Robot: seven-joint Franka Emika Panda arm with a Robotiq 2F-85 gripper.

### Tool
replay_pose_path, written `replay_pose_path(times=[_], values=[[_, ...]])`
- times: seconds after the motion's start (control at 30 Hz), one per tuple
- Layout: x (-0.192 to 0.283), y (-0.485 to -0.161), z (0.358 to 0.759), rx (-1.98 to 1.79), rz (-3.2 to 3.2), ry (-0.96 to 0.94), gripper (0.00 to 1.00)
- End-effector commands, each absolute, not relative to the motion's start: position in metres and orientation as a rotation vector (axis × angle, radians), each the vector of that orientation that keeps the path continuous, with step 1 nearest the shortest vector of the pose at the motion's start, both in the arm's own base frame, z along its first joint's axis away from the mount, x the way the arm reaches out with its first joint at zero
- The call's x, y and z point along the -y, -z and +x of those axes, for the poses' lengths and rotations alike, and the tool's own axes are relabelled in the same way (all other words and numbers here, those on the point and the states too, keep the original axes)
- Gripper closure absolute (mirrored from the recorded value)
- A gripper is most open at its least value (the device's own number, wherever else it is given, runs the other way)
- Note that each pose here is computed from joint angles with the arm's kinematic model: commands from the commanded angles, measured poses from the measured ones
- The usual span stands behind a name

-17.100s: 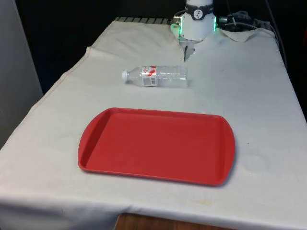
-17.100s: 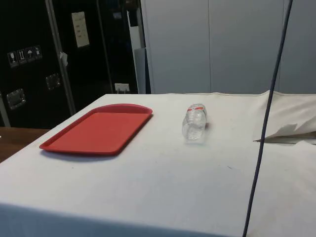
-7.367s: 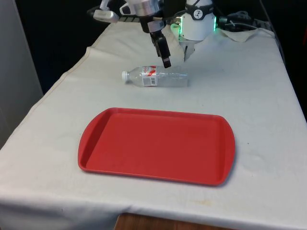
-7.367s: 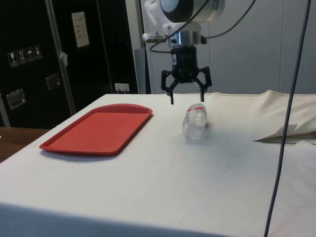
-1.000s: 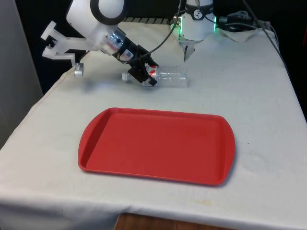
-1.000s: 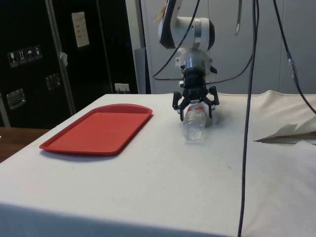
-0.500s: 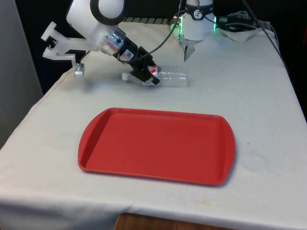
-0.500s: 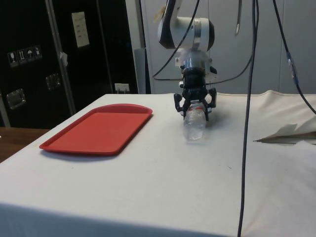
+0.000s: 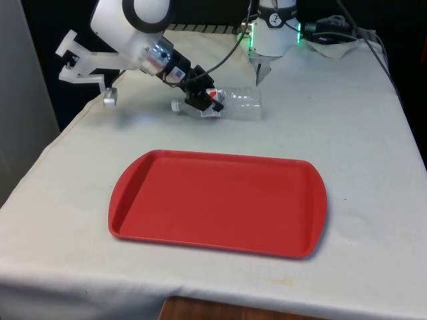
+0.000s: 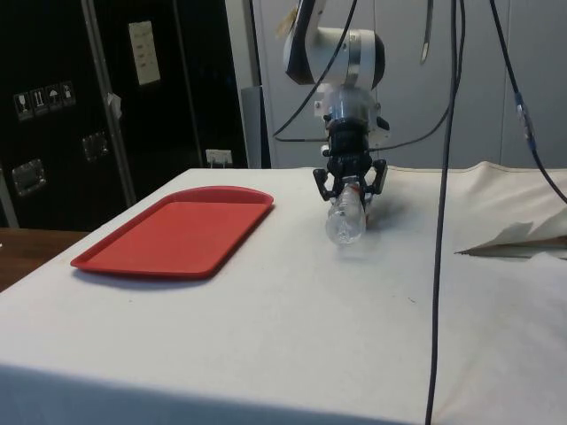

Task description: Place the bottle upright on the tray.

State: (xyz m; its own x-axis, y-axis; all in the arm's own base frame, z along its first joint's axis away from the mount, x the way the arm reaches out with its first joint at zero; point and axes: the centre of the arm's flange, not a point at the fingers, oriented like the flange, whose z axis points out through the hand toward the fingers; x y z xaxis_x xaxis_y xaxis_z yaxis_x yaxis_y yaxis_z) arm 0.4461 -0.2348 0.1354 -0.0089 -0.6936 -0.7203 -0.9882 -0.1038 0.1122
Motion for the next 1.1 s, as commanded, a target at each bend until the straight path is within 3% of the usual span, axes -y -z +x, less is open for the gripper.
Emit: replay_pose_path(times=[0.0,0.37,1.07], values=[[0.234,-0.133,0.446,-1.741,-1.841,-0.899,0.97],[0.235,-0.139,0.448,-1.743,-1.838,-0.899,0.97],[0.233,-0.179,0.456,-1.796,-1.871,-0.85,0.97]])
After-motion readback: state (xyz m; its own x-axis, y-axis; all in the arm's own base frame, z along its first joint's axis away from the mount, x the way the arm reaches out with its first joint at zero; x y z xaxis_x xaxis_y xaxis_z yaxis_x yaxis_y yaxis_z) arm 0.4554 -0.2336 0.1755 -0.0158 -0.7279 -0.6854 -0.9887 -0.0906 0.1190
